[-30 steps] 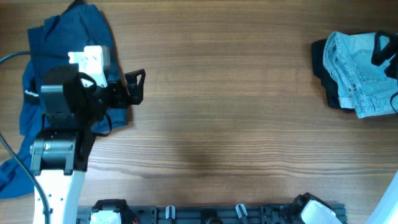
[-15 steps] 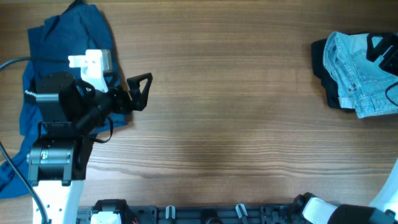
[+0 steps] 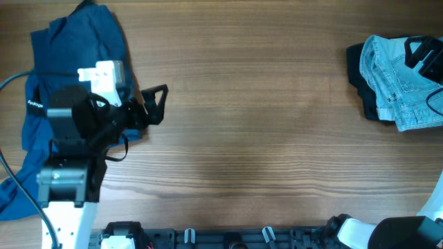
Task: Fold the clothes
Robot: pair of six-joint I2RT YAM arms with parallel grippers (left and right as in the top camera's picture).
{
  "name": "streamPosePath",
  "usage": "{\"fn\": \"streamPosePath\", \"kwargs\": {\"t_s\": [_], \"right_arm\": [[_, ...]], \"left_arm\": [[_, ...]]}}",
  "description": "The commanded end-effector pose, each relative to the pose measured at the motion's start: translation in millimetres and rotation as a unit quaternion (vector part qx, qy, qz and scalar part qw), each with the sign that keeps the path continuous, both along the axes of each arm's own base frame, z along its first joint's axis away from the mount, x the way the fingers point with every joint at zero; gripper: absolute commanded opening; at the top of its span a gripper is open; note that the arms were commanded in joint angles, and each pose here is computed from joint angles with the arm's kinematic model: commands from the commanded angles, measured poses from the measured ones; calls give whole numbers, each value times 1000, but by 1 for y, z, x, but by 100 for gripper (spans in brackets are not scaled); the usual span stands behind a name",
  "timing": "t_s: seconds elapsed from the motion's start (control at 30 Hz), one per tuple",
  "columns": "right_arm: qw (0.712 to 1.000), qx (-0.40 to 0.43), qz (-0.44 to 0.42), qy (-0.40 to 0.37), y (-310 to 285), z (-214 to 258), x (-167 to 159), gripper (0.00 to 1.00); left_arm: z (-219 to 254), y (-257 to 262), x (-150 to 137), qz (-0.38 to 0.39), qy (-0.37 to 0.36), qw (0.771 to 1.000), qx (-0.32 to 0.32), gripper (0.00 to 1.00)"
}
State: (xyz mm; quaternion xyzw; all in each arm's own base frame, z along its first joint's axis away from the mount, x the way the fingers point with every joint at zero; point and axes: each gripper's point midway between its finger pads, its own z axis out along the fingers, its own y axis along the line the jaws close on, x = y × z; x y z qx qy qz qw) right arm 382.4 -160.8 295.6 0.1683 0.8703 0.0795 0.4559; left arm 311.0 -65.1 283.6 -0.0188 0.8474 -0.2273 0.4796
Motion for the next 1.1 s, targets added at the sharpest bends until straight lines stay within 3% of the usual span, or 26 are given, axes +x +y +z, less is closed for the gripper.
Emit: {"fn": "streamPosePath", "kwargs": {"t_s": [0.0, 0.17, 0.37, 0.77, 1.07], "right_arm": [[1000, 8, 2, 0, 1, -2, 2, 100], [1000, 8, 2, 0, 1, -2, 2, 100], [1000, 8, 2, 0, 1, -2, 2, 100], [1000, 8, 2, 0, 1, -2, 2, 100], [1000, 8, 2, 0, 1, -2, 2, 100]], "left_arm": [[-11, 25, -2, 71, -67, 995, 27, 100], [-23, 42, -32, 120, -192, 974, 30, 100], [-49, 56, -55, 151, -258, 954, 28, 100], [-128, 60, -64, 161, -198, 966, 39, 100], [-128, 62, -64, 166, -198, 965, 42, 100]]}}
